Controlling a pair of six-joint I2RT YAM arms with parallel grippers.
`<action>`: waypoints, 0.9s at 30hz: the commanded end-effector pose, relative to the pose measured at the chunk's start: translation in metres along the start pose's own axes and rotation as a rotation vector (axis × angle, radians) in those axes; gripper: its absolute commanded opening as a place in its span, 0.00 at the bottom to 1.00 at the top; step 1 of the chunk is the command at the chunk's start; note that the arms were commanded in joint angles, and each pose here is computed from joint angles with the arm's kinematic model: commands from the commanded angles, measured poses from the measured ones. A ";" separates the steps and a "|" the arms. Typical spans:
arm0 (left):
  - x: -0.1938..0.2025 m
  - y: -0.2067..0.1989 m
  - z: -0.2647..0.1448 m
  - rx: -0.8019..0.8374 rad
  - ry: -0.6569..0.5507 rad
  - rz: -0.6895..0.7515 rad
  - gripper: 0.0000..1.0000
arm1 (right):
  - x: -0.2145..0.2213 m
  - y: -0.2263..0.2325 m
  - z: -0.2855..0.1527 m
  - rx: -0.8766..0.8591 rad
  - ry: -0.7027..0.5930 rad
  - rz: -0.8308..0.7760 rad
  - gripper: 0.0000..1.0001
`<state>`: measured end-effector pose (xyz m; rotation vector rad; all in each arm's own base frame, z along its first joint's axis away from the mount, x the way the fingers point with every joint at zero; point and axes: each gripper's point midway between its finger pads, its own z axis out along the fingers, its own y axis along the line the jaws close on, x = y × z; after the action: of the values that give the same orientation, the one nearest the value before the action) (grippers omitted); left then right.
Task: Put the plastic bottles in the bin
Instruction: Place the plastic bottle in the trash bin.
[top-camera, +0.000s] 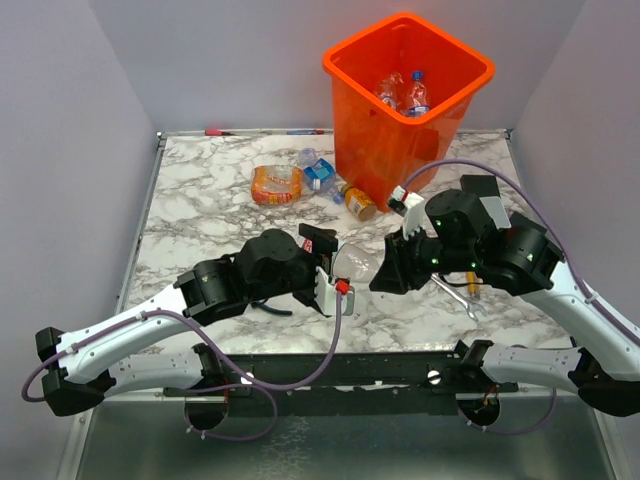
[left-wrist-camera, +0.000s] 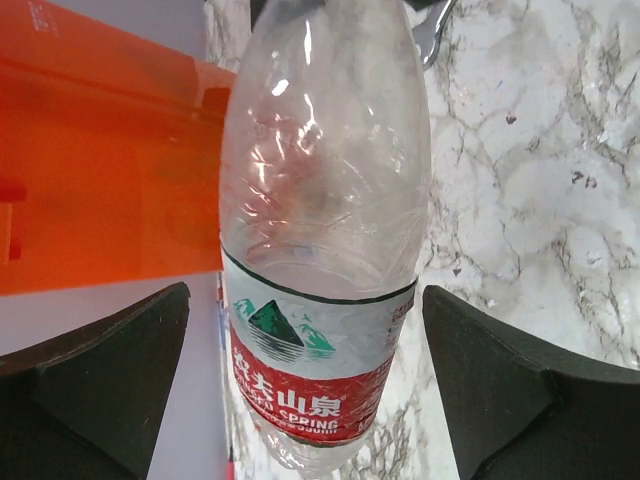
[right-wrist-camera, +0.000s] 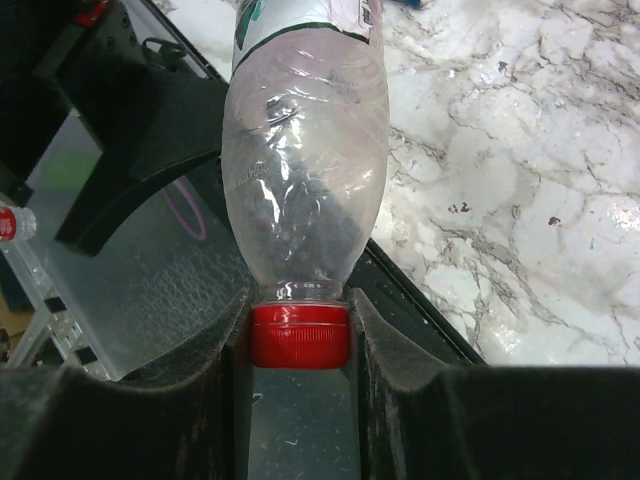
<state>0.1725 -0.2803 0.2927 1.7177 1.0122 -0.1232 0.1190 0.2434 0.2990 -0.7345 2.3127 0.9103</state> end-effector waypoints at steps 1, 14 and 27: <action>0.014 0.003 -0.005 -0.013 0.087 0.070 0.99 | -0.008 0.018 -0.012 -0.074 -0.010 -0.052 0.00; 0.022 0.012 0.004 -0.097 0.114 0.082 0.60 | -0.004 0.035 -0.022 -0.172 0.023 -0.093 0.00; 0.000 0.011 0.004 -0.112 -0.014 -0.021 0.39 | -0.038 0.038 -0.053 -0.129 -0.187 -0.085 0.98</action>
<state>0.1928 -0.2745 0.2871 1.6806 1.0116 0.0356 0.1019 0.2471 0.3340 -0.8321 2.2187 1.0362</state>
